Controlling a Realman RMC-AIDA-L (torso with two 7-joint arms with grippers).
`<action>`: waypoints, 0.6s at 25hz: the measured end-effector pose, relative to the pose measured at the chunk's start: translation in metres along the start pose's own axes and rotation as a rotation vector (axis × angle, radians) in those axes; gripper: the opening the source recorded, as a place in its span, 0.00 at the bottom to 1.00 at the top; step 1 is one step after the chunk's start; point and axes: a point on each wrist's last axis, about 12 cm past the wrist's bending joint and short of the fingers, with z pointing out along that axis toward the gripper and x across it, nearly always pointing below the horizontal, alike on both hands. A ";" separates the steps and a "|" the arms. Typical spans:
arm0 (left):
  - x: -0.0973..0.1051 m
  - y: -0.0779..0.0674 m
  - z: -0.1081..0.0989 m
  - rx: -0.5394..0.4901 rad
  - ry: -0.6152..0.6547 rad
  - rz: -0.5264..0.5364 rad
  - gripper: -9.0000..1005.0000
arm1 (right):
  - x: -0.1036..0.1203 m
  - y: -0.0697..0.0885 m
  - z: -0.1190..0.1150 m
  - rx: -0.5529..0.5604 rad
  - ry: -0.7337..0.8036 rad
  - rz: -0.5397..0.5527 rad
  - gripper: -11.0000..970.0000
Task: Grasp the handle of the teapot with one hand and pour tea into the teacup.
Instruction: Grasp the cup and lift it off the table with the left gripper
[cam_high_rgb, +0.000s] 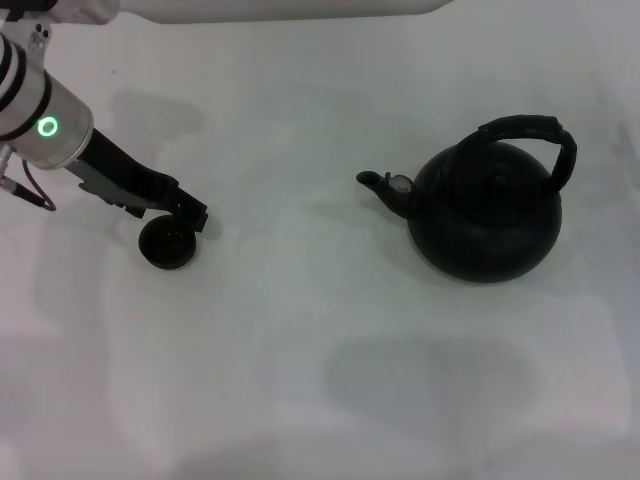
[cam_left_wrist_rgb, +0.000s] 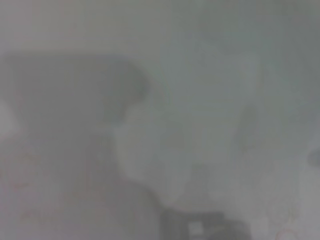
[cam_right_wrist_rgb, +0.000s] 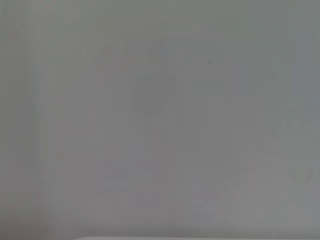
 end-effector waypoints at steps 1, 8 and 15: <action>0.000 0.000 0.000 0.000 0.001 0.000 0.88 | 0.000 0.000 0.000 0.000 0.000 0.000 0.86; 0.001 -0.002 0.003 0.006 0.018 -0.005 0.88 | 0.000 0.000 0.000 0.000 0.001 0.000 0.86; 0.003 -0.002 0.007 0.012 0.035 -0.007 0.87 | 0.000 0.000 0.000 0.000 0.001 0.000 0.86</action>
